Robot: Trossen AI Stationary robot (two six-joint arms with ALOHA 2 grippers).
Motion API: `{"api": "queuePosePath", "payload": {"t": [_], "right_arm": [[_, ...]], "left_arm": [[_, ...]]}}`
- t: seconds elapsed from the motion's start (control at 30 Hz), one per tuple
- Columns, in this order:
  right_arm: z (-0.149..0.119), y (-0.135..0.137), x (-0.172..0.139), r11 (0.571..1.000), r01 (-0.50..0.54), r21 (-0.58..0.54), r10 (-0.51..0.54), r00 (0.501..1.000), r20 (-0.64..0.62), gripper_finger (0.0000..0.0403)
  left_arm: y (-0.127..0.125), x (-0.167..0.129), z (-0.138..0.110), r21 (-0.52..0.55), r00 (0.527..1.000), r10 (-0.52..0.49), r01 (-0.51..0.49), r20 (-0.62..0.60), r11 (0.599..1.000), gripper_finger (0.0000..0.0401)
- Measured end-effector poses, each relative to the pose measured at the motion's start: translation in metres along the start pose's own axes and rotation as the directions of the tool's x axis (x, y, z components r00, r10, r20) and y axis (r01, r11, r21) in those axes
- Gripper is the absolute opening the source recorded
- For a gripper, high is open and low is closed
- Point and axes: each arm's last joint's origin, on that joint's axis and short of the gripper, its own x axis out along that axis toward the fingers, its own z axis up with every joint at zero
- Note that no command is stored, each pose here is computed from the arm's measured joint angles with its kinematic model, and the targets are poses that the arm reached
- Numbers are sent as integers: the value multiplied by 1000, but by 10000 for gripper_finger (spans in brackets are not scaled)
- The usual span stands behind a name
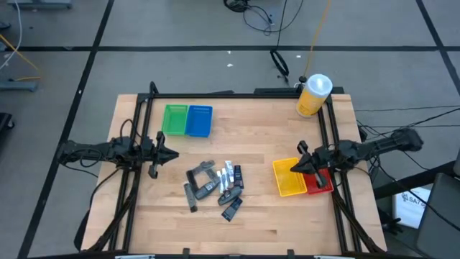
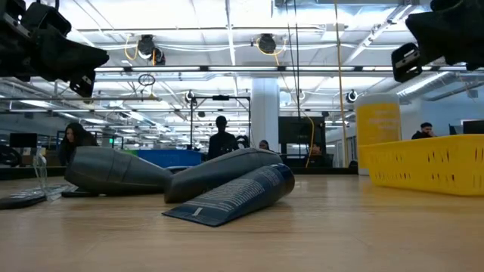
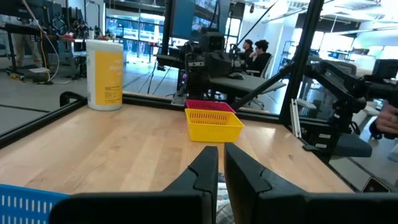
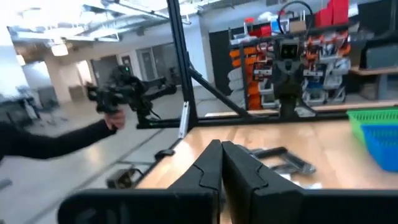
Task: Pick & Place Travel size toiletries
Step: Put the black comb into the blue bin
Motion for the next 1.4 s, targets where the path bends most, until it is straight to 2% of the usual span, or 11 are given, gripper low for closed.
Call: {"api": "queuePosePath", "payload": {"t": [0.23,0.33,0.43,0.47,0.63,0.77,0.87,1.0,1.17,1.3,1.4], "right_arm": [[-21,2,28,995,94,-45,-98,992,-80,0],[-34,0,38,992,115,-55,-121,984,-131,0],[-53,-4,45,987,119,-105,-141,962,-234,2],[-57,-5,51,984,117,-133,-149,951,-271,5],[-63,-13,93,968,122,-219,-183,942,-283,35],[-68,-21,123,959,136,-248,-203,941,-272,70],[-74,-29,142,953,149,-263,-224,931,-286,95],[-76,-36,164,950,167,-263,-238,935,-264,122],[-79,-39,175,945,164,-284,-242,933,-266,143],[-73,-40,178,941,169,-292,-240,944,-228,150],[-66,-39,180,941,176,-289,-235,955,-182,151]], "left_arm": [[-2,-1,15,-27,987,-20,25,157,999,26],[-2,-3,24,9,969,-7,5,249,1000,26],[-3,-2,25,69,967,-8,-10,254,998,26],[-2,-1,24,81,970,-3,-17,241,997,26],[0,10,21,86,988,95,-105,119,991,26],[-2,25,32,112,990,122,-115,-64,987,26],[-5,39,45,136,961,143,-112,-239,984,26],[-11,59,58,153,862,150,-86,-484,985,28],[-21,81,52,72,651,101,-71,-753,995,77],[-22,90,32,-14,480,84,-197,-873,980,146],[-18,94,14,-55,359,74,-338,-930,939,195]]}}
